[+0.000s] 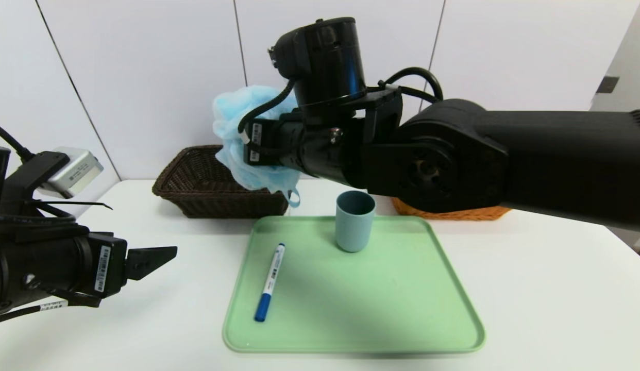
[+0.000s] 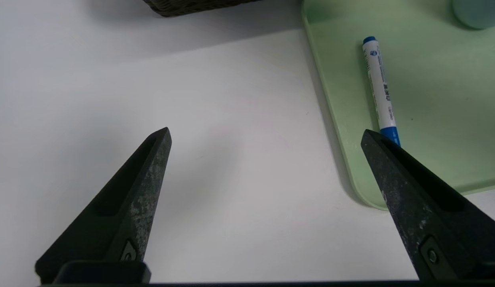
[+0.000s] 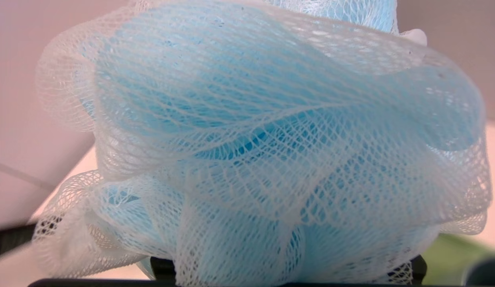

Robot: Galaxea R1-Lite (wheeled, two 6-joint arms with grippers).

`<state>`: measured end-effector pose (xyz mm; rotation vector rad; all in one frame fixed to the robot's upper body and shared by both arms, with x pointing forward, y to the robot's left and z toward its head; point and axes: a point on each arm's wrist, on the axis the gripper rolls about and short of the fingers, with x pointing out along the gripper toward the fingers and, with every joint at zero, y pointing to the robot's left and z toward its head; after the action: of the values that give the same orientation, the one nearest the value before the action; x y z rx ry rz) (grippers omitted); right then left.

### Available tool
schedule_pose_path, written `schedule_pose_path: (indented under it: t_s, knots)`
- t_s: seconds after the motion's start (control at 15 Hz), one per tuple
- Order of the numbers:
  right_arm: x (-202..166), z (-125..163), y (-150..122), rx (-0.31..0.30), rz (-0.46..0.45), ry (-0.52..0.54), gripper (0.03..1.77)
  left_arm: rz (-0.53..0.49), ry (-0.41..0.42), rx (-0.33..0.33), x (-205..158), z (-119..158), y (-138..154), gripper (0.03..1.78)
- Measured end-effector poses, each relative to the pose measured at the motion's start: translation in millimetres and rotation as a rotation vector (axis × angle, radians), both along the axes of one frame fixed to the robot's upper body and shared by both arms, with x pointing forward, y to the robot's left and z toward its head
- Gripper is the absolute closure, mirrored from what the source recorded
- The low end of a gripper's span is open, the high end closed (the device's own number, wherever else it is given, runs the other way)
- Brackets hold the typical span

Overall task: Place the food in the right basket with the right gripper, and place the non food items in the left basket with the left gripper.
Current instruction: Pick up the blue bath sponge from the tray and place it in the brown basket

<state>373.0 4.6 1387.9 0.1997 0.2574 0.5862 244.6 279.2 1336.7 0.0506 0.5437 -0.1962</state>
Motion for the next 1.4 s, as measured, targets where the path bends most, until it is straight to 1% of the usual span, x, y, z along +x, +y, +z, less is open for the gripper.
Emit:
schedule_pose_path:
  t_s: [0.2, 0.27, 0.4, 0.53, 0.6, 0.73, 0.87, 1.07, 1.4]
  knots:
    - [35.8, -8.7, 2.9, 0.100, -0.039, -0.168, 1.13, 0.012, 0.024, 0.022, -4.4, -9.2, 2.2, 0.12]
    - [45.4, -13.2, 4.3, 0.132, -0.036, -0.212, 1.13, 0.021, 0.027, 0.030, -5.5, -11.2, 2.9, 0.12]
    - [63.7, -29.0, 7.2, 0.173, -0.003, -0.271, 1.14, 0.028, 0.031, 0.035, -6.5, -13.1, 3.7, 0.12]
    - [78.1, -46.5, 9.5, 0.193, 0.025, -0.300, 1.14, 0.030, 0.036, 0.039, -6.6, -14.9, 3.9, 0.12]
    - [84.4, -56.7, 11.1, 0.194, 0.048, -0.305, 1.14, 0.031, 0.040, 0.041, -6.6, -15.8, 4.1, 0.12]
    - [91.4, -76.7, 16.0, 0.162, 0.100, -0.281, 1.14, 0.035, 0.050, 0.045, -6.6, -18.5, 4.9, 0.12]
    - [96.3, -93.4, 20.1, 0.138, 0.114, -0.253, 1.14, 0.046, 0.057, 0.049, -6.7, -20.8, 6.8, 0.12]
    - [101.2, -102.4, 20.3, 0.130, 0.124, -0.240, 1.14, 0.056, 0.062, 0.054, -7.3, -22.6, 8.0, 0.12]
    - [105.4, -103.5, 17.3, 0.139, 0.121, -0.253, 1.15, 0.055, 0.063, 0.057, -6.3, -23.0, 7.7, 0.12]
